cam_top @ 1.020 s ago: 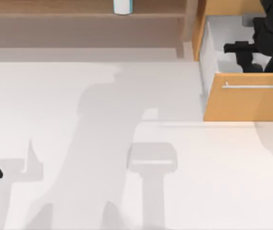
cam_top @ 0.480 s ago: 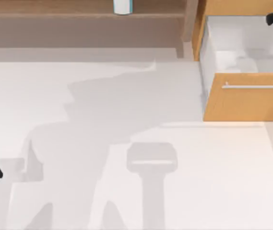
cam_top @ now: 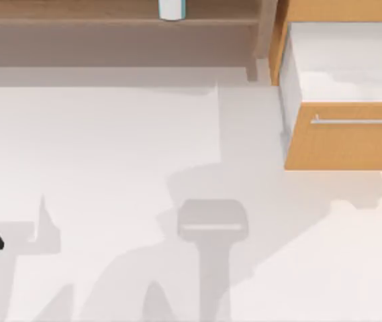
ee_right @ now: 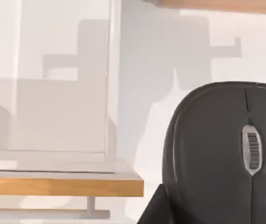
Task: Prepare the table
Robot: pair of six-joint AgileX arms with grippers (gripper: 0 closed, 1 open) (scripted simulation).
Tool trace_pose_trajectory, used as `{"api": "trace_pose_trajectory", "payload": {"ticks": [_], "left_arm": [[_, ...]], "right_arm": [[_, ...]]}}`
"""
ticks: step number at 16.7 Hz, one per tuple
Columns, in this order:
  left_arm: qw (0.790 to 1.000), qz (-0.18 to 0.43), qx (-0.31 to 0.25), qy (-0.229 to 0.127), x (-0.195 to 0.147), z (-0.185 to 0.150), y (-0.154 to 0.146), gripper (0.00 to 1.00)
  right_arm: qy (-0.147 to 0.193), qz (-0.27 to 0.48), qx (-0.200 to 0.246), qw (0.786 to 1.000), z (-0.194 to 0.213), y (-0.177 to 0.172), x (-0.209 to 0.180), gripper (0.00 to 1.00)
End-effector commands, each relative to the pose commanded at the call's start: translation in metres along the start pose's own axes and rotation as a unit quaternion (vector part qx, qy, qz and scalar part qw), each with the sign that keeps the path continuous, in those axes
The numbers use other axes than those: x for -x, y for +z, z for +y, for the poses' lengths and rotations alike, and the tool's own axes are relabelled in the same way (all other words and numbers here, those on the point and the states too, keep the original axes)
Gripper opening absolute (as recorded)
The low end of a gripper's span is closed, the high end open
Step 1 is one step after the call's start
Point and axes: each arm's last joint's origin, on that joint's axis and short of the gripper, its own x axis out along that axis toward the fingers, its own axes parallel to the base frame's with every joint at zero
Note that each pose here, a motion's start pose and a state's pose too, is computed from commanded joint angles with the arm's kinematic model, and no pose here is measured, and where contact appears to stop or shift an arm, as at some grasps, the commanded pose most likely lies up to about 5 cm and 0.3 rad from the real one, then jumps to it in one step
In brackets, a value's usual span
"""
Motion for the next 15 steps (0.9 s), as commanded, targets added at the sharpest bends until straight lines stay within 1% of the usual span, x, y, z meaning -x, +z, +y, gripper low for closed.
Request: {"api": "trace_pose_trajectory", "payload": {"ticks": [2,4,10,12,15], "left_arm": [[1.0,0.0,0.0,0.0,0.0,0.0,0.0,1.0],[1.0,0.0,0.0,0.0,0.0,0.0,0.0,1.0],[1.0,0.0,0.0,0.0,0.0,0.0,0.0,1.0],[1.0,0.0,0.0,0.0,0.0,0.0,0.0,1.0],[1.0,0.0,0.0,0.0,0.0,0.0,0.0,1.0]], "right_arm": [[-0.006,0.019,-0.005,1.0,-0.013,-0.025,-0.007,0.0],[-0.005,0.048,-0.008,0.999,-0.021,-0.051,-0.02,0.0],[0.025,0.145,-0.014,0.989,-0.025,-0.124,-0.06,0.0],[0.036,0.17,-0.014,0.985,-0.022,-0.14,-0.068,0.0],[0.043,0.185,-0.014,0.982,-0.02,-0.15,-0.073,0.0]]}}
